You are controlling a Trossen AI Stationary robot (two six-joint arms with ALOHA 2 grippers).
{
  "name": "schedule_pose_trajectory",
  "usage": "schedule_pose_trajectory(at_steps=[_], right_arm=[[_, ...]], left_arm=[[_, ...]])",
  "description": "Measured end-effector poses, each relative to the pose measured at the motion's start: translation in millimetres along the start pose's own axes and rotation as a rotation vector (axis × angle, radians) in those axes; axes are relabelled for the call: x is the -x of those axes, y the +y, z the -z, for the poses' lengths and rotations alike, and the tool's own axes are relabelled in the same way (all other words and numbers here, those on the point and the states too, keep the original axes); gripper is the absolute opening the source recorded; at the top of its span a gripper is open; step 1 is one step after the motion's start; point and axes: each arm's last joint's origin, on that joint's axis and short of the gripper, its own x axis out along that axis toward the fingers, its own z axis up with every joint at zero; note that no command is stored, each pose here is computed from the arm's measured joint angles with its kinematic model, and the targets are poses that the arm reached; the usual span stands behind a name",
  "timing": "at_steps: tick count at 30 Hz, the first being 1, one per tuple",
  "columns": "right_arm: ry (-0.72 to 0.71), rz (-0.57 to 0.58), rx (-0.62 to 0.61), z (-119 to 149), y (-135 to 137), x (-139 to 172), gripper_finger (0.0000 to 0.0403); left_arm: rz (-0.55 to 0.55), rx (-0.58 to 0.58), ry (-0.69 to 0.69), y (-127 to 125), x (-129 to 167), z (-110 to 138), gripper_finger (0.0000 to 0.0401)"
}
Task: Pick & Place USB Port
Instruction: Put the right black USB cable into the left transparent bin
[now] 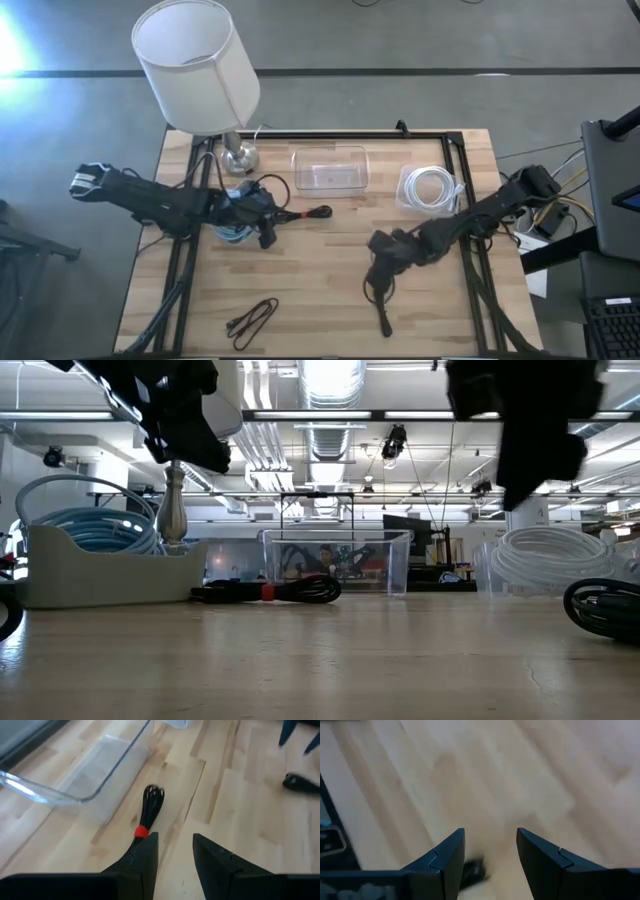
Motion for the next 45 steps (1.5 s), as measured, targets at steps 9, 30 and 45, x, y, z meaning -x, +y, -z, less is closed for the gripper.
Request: schedule_pose_trajectory(at_steps=[9, 30, 45], right_arm=[[0.121, 0.019, -0.144, 50.2, -0.9, -9.2, 0.0173], [0.085, -0.052, -0.098, 72.0, 2.3, -59.7, 0.0173], [0.066, -0.027, -0.017, 70.8, 6.5, -69.6, 0.0077]], left_arm=[[-0.002, 0.002, -0.006, -0.4, 0.0, -1.7, 0.0124], [0.008, 0.013, -0.032, -1.3, -0.5, -3.2, 0.0124], [0.007, 0.011, -0.028, -1.2, -0.8, -2.3, 0.0124]])
